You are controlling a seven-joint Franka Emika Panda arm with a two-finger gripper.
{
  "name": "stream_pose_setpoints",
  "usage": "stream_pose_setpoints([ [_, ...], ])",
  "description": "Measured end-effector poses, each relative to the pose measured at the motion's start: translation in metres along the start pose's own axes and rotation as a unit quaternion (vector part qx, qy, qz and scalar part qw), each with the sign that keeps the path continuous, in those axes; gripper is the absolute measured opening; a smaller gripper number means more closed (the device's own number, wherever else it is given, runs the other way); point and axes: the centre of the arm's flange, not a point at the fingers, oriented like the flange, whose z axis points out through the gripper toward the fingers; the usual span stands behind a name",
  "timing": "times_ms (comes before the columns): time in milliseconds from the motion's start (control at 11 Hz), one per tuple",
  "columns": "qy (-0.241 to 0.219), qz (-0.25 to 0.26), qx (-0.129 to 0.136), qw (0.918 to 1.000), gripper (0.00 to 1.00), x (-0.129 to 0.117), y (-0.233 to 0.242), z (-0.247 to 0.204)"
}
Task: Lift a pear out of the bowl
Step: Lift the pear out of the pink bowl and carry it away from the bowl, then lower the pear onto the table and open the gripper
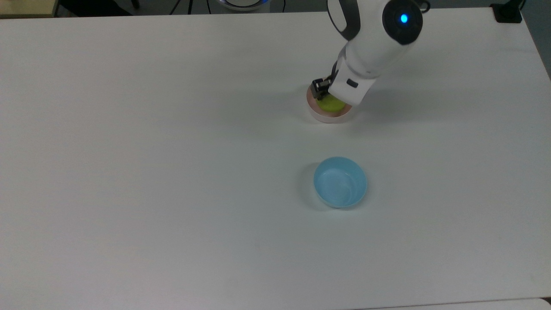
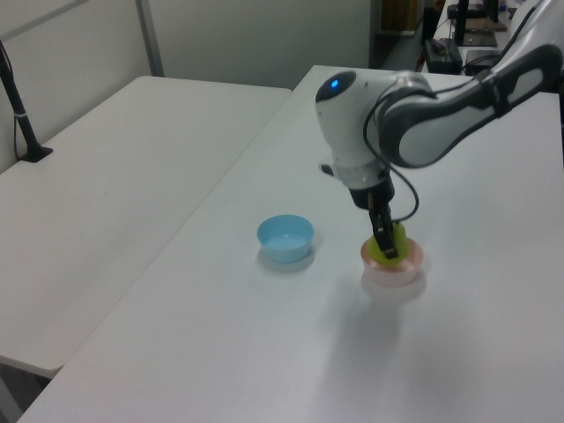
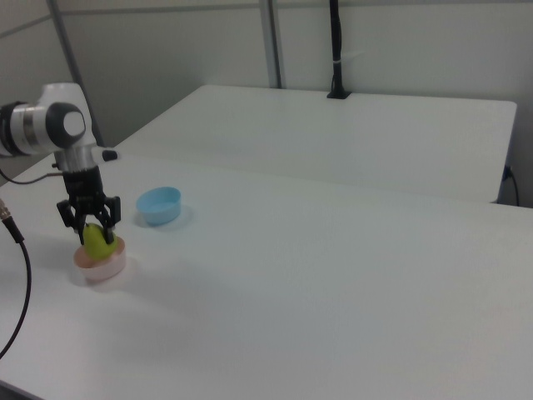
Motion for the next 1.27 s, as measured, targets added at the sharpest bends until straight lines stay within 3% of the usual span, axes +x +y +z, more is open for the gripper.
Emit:
stream_pose_setpoints([
  [272, 0.028, 0.033, 0.014, 0.9990, 0.63, -0.032, 0.050, -0.070],
  [544, 0.054, 0.051, 0.028, 0.9968, 0.63, -0.057, 0.149, -0.100],
  [906, 0.019, 0.061, 0.032, 0.9974, 0.62, -0.068, 0.258, -0.053],
  [1268, -0.011, 0.058, 0.038, 0.9975, 0.62, -0.032, 0.267, 0.020],
])
